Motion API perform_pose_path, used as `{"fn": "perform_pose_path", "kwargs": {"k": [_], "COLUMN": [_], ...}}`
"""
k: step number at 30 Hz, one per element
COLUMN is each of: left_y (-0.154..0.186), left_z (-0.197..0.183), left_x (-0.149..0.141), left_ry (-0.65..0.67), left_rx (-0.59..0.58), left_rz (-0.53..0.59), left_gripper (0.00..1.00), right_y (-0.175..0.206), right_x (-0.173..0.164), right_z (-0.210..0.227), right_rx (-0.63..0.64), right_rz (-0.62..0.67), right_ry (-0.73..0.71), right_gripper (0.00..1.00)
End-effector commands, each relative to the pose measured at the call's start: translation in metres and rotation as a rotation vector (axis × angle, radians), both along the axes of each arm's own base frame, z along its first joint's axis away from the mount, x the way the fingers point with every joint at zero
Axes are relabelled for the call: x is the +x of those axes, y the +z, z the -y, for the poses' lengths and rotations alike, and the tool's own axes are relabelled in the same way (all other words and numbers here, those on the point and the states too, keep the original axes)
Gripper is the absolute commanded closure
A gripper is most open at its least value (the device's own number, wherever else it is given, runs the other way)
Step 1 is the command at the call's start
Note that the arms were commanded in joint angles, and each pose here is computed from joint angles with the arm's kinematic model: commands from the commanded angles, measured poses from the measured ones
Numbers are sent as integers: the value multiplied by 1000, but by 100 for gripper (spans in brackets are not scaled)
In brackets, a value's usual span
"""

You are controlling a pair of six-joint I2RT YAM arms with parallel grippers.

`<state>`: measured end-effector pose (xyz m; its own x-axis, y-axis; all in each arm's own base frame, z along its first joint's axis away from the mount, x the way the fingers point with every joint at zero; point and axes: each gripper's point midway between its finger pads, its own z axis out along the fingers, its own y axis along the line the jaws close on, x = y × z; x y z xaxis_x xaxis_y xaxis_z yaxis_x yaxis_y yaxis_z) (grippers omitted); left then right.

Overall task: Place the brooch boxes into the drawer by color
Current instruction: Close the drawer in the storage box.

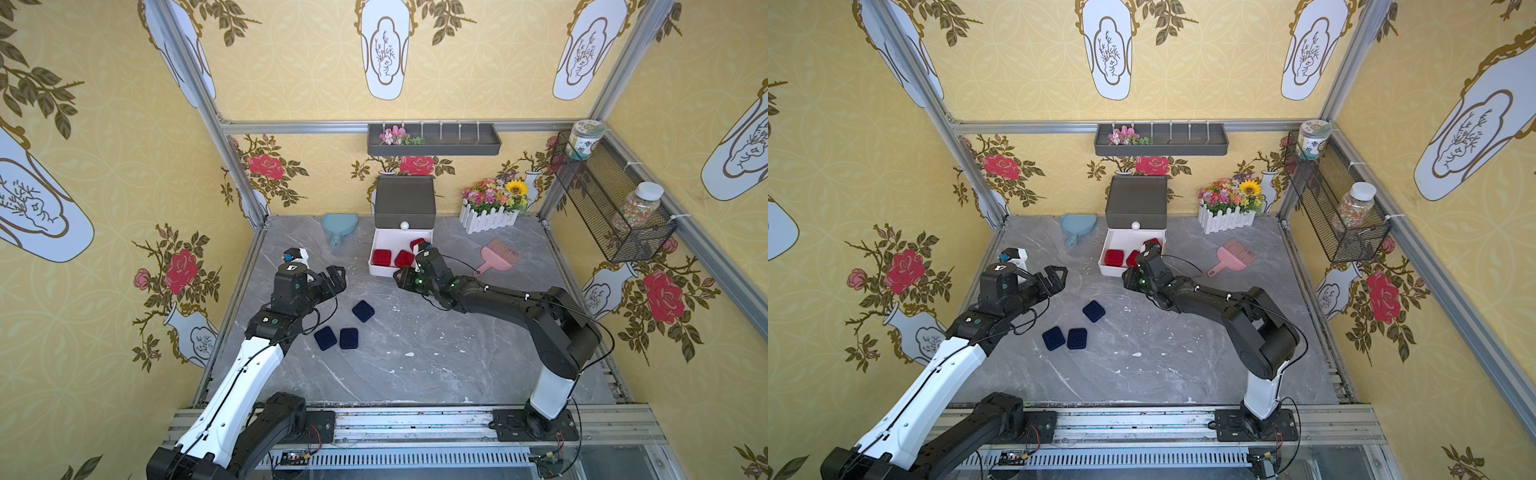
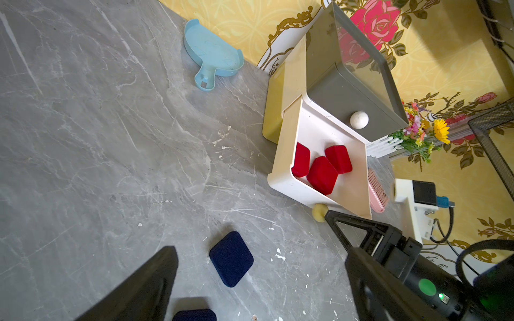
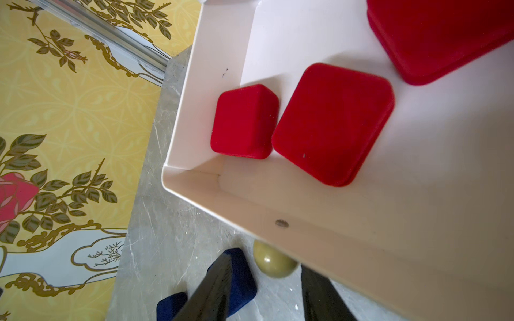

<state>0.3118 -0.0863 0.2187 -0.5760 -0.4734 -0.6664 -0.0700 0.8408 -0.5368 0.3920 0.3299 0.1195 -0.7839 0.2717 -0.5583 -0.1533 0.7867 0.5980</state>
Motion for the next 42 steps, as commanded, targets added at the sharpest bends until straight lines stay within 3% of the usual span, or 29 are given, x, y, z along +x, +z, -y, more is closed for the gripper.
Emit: {"fn": "perform_pose_path", "kwargs": {"k": [1,6,12,27,35,37,39,42], "left_y": [3,2,1,-1,-3,-3,-2,-1], "left_z": [0,-2,-3,-3,-4,-5,-6,-6], "left_x": [2,2,3,4,6,6,6,6], "left_ry": [-4,-1,2,-7,-1,1,3,4], "left_rx": [-1,5,10,25,35,37,37,35], "left_rz": [22,22,21,27,20,21,22,25], "left_gripper": [0,0,0,0,0,0,0,0], "right_y": [3,-3,-3,16,9,11,13,22], "right_x": [9,13,20,70,107,108,107,99], "right_z": [-2,-3,0,22,28,27,26,29], "right_rx": [10,-5,-26,-49,-47,-43,-40,-17], "right_rz": [25,20,37,100,119,125,130,140], "right_ry": [-29,-45,-66,-138,-177,-174,-166,-148], "right_gripper": [57,60,74,76,68,62,49,42]}}
